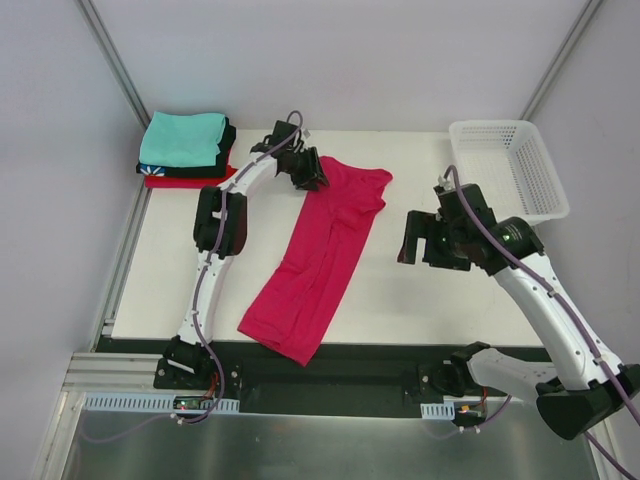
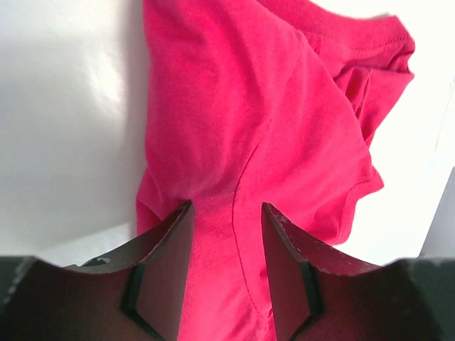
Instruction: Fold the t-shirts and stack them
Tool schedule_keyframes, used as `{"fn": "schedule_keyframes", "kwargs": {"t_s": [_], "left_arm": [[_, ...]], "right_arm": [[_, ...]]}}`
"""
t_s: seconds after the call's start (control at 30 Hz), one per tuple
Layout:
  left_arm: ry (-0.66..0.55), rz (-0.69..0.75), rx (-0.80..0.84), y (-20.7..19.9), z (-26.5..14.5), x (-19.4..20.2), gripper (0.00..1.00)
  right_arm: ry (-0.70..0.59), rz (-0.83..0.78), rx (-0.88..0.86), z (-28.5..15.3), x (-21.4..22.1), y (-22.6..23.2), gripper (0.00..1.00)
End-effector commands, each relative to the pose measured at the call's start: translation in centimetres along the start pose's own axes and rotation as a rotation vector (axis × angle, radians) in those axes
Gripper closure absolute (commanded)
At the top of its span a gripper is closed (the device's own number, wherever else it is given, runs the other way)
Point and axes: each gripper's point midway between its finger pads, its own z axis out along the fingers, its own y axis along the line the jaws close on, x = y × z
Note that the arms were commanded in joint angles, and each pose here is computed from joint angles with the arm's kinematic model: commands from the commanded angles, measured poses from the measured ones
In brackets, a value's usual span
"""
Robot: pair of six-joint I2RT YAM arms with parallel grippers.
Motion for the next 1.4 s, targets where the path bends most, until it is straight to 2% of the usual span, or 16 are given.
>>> {"fn": "schedule_keyframes", "kwargs": {"t_s": [0.0, 0.3, 0.43, 0.53, 0.67, 0.8, 0.83, 0.9, 0.93, 0.97, 1.0, 1.03, 1.1, 1.13, 1.2, 1.37], "left_arm": [[-0.051, -0.047, 0.031, 1.0, -0.3, -2.8, 0.57], [-0.141, -0.078, -0.001, 4.1, -1.6, -6.5, 0.57], [-0.165, -0.081, 0.004, 4.1, -3.1, -7.5, 0.59], [-0.223, -0.003, 0.009, 1.3, -6.6, -8.7, 0.58], [-0.325, 0.16, -0.001, -3.8, -13.9, -10.7, 0.55], [-0.295, 0.205, -0.091, -4.6, -18.5, -8.7, 0.54], [-0.222, 0.174, -0.136, -3.2, -18.5, -6.5, 0.55], [-0.204, 0.188, -0.186, -3.2, -20.7, -4.2, 0.55], [-0.112, 0.149, -0.252, -0.6, -19.9, -0.8, 0.56], [-0.138, 0.161, -0.312, -0.7, -21.7, 0.3, 0.56], [-0.112, 0.15, -0.343, 0.2, -21.9, 2.0, 0.57], [-0.033, 0.118, -0.416, 3.0, -21.2, 5.4, 0.57], [-0.037, 0.098, -0.472, 4.0, -22.5, 7.8, 0.58], [0.023, 0.076, -0.512, 6.0, -22.1, 10.5, 0.58], [0.046, 0.087, -0.522, 7.1, -22.0, 12.1, 0.58], [0.045, 0.089, -0.542, 7.4, -22.6, 12.5, 0.59]], "right_arm": [[0.0, 0.012, -0.01, -1.7, 1.2, -0.4, 0.04], [0.023, 0.004, 0.015, -2.1, 2.1, -1.1, 0.04], [0.043, 0.004, 0.038, -1.4, 2.7, -1.6, 0.04], [0.052, -0.002, 0.055, -0.1, 2.7, -1.8, 0.04], [0.087, -0.024, 0.057, 1.9, 2.6, -0.9, 0.04], [0.122, -0.052, 0.035, 4.0, 2.1, 1.0, 0.04], [0.124, -0.068, 0.022, 4.4, 2.0, 1.7, 0.04], [0.125, -0.08, 0.005, 4.9, 1.3, 2.9, 0.04], [0.143, -0.089, 0.008, 5.9, 1.2, 3.4, 0.04], [0.146, -0.101, 0.002, 6.2, 1.1, 4.1, 0.04], [0.14, -0.106, -0.014, 6.4, 0.6, 5.0, 0.04], [0.134, -0.114, -0.023, 6.8, 0.2, 5.6, 0.04], [0.155, -0.139, -0.016, 8.2, 0.1, 7.2, 0.04], [0.156, -0.174, -0.031, 8.7, 0.5, 8.6, 0.04], [0.175, -0.217, -0.012, 10.3, 1.2, 10.2, 0.04], [0.216, -0.433, -0.048, 11.8, 4.6, 18.8, 0.04]]}}
